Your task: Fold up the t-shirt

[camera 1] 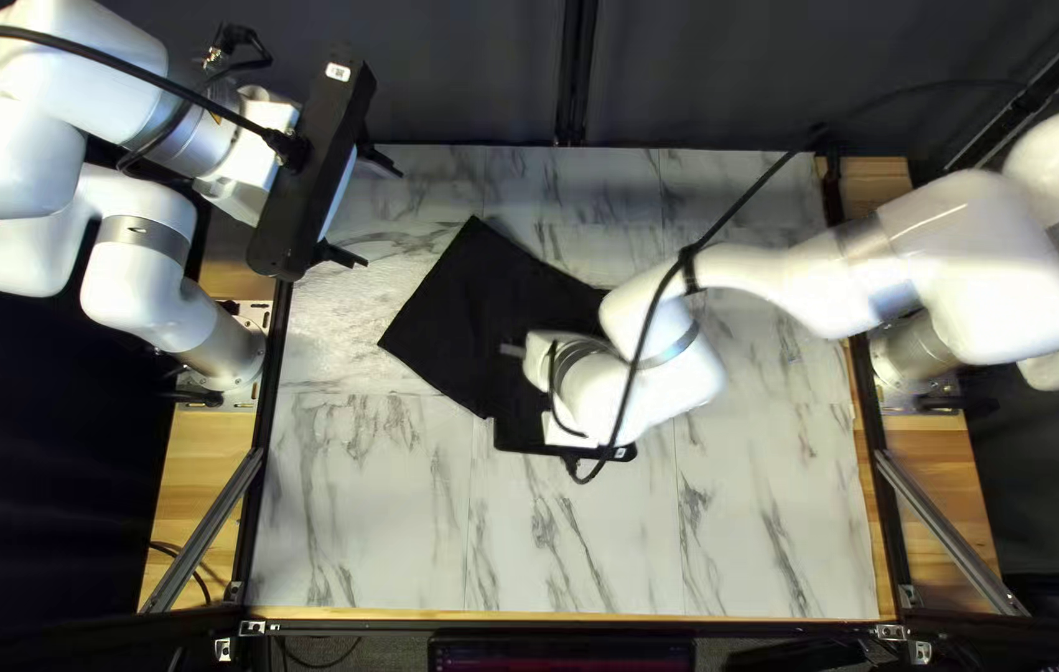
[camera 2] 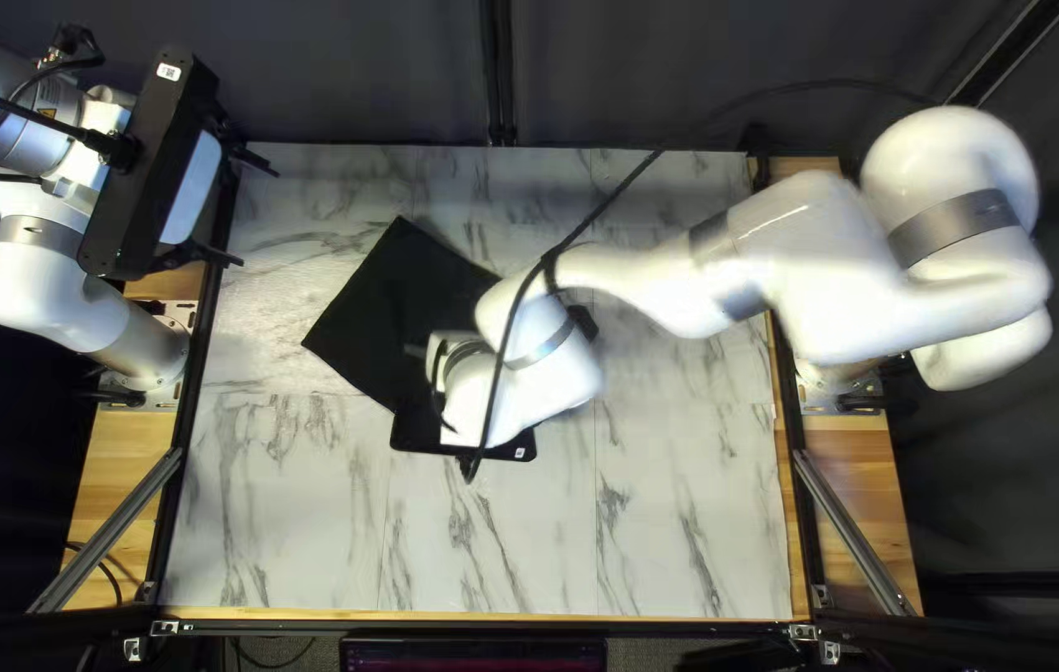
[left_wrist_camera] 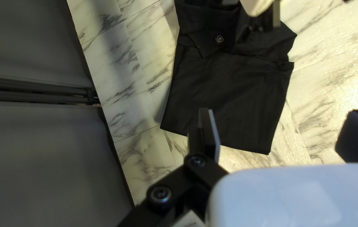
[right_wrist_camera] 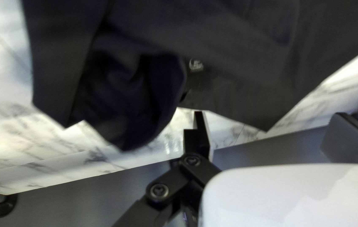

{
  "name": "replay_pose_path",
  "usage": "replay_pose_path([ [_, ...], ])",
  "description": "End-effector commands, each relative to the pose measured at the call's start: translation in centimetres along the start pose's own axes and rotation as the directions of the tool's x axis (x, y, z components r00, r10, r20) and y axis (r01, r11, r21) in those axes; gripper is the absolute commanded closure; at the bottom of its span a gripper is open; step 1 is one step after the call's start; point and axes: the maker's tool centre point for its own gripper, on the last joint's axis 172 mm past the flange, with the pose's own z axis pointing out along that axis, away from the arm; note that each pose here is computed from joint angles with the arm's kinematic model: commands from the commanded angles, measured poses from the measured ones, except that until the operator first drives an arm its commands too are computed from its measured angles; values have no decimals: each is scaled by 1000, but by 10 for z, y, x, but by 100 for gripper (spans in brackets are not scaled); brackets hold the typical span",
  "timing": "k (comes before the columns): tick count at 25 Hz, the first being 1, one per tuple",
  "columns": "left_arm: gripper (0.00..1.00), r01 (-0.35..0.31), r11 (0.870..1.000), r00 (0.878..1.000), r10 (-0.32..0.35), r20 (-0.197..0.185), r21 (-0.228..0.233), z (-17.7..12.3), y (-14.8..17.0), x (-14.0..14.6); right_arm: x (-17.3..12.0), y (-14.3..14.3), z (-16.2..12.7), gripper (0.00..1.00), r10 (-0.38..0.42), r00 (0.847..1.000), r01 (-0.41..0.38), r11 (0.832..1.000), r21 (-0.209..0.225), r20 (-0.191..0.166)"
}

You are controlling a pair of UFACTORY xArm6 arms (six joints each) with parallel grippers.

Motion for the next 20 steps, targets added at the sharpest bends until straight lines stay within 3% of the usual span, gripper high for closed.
replay_pose_path([
  [1, 0, 0, 1000, 1000, 0, 0, 0, 0, 0, 0, -25, -37, -37, 0, 144, 988, -140, 987, 78, -47],
  [3, 0, 0, 1000, 1000, 0, 0, 0, 0, 0, 0, -27, -46, -46, 0, 219, 974, -215, 973, 79, -52],
  [14, 0, 0, 1000, 1000, 0, 0, 0, 0, 0, 0, -35, -49, -54, 0, 221, 974, -217, 973, 75, -50],
  [16, 0, 0, 1000, 1000, 0, 0, 0, 0, 0, 0, -62, -57, -94, 0, 288, 956, -283, 956, 80, -59],
  [19, 0, 0, 1000, 1000, 0, 0, 0, 0, 0, 0, -91, -69, -132, 0, 411, 909, -404, 909, 103, -61],
  [20, 0, 0, 1000, 1000, 0, 0, 0, 0, 0, 0, -102, -75, -146, 0, 485, 872, -477, 871, 117, -62],
])
